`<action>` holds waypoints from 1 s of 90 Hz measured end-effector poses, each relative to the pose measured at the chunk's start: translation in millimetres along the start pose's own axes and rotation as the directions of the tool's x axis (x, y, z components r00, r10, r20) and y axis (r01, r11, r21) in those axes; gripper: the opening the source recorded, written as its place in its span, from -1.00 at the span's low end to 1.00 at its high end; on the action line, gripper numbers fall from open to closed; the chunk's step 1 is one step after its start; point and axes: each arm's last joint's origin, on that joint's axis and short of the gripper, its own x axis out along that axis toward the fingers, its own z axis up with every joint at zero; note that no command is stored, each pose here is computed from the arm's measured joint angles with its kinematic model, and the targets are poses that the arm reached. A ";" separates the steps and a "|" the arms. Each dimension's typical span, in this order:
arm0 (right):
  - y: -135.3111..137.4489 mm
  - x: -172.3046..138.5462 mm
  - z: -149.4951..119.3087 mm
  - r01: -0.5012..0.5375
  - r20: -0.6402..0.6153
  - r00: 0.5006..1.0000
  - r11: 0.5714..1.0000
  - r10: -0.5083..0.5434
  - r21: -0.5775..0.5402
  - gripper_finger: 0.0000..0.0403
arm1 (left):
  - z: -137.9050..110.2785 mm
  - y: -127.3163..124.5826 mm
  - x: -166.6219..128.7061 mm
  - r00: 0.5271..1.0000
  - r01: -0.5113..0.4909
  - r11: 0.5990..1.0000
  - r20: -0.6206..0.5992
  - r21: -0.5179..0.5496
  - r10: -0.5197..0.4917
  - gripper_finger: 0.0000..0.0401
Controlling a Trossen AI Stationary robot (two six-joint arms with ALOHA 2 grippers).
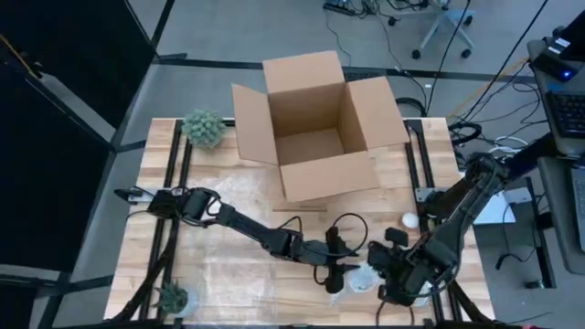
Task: Wrap mug
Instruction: Wrap the orange mug with bubble wrap
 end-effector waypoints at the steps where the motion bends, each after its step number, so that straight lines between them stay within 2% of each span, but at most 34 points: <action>1: -1.0 -0.3 -1.6 0.013 -0.006 1.000 1.000 -0.013 0.005 -0.94 | 0.0 0.0 0.0 1.000 0.000 1.000 0.000 0.000 0.000 -0.27; 13: -8.4 -0.7 -20.4 0.161 -0.107 0.982 0.985 -0.154 0.056 -0.94 | 0.1 -0.1 -0.1 1.000 0.003 1.000 0.000 0.000 -0.003 -0.27; 20: -7.2 0.9 -27.8 0.200 -0.147 0.971 0.976 -0.187 0.087 -0.94 | 0.1 -0.1 -0.1 1.000 0.003 1.000 0.000 -0.002 -0.003 -0.27; 35: 4.8 21.7 -34.5 0.149 -0.113 0.984 0.985 -0.139 0.088 -0.94 | 1.3 -0.5 -0.1 1.000 0.009 1.000 0.014 -0.005 -0.009 -0.27; 46: 19.1 38.7 -30.6 0.070 -0.007 0.998 0.995 -0.070 0.066 -0.94 | 1.7 -0.6 -0.2 1.000 0.011 1.000 0.018 -0.006 -0.011 -0.27; 62: 31.2 40.4 -15.3 -0.032 0.143 0.989 0.999 0.028 0.024 -0.94 | 1.5 -0.8 -0.2 1.000 0.012 1.000 0.017 -0.010 -0.012 -0.27; 74: 38.7 57.6 -4.6 -0.029 0.142 0.989 0.999 0.031 -0.014 -0.94 | 1.6 -0.8 -0.2 1.000 0.013 1.000 0.017 -0.010 -0.012 -0.27; 90: 47.7 102.9 1.0 0.041 0.023 0.999 0.996 -0.039 -0.073 -0.94 | 1.6 -1.0 -0.2 1.000 0.016 1.000 0.016 -0.011 -0.016 -0.27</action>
